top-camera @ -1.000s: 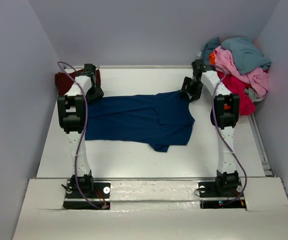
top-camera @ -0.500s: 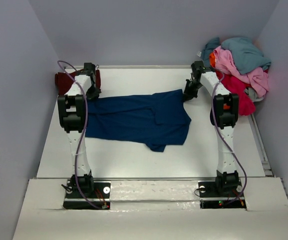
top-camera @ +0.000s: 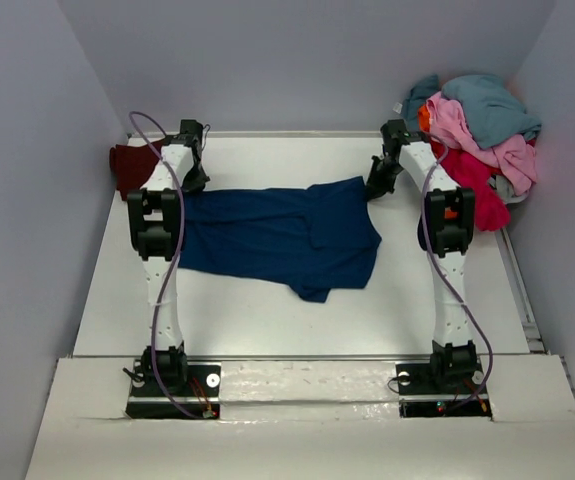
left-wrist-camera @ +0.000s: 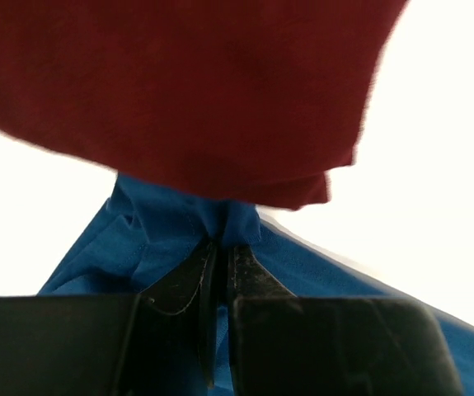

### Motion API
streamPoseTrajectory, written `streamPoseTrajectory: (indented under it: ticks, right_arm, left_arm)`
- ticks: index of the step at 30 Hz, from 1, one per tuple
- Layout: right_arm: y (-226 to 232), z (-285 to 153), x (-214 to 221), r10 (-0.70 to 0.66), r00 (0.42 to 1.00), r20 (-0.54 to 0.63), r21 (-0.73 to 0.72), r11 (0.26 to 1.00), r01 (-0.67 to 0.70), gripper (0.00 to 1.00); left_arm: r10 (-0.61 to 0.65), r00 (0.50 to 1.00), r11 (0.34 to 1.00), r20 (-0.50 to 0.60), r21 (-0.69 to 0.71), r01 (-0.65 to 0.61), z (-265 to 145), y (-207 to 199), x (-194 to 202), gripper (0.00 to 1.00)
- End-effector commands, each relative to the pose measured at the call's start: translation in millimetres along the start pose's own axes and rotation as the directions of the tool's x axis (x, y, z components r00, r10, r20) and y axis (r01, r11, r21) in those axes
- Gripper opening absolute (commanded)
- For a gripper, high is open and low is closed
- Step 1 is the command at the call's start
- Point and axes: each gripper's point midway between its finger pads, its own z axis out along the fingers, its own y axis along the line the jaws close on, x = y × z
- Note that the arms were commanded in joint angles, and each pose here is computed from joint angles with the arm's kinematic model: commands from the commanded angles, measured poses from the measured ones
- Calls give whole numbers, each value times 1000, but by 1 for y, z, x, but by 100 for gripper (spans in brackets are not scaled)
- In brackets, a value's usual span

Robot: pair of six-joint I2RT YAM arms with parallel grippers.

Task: Fold and stack the t-shirts
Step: Fold the flattened tshirt in 1/3 of the way

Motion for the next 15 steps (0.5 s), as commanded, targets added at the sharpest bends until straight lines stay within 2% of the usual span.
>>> streamPoseTrajectory:
  ticks: [1,11,15]
  right_arm:
    - [-15,-7,-33,65,995,74,21,998,-67,7]
    - [-54,-34,-85,181,963,201,1,983,-185,7]
    - [-60,-33,-88,172,963,207,10,984,-178,7]
  left_arm:
    - [42,997,999,-62,3,-42,19,-19,23,6]
    - [29,1000,999,0,-35,-29,24,-18,6,6]
    - [17,1000,1000,24,-16,-17,29,-25,-1,8]
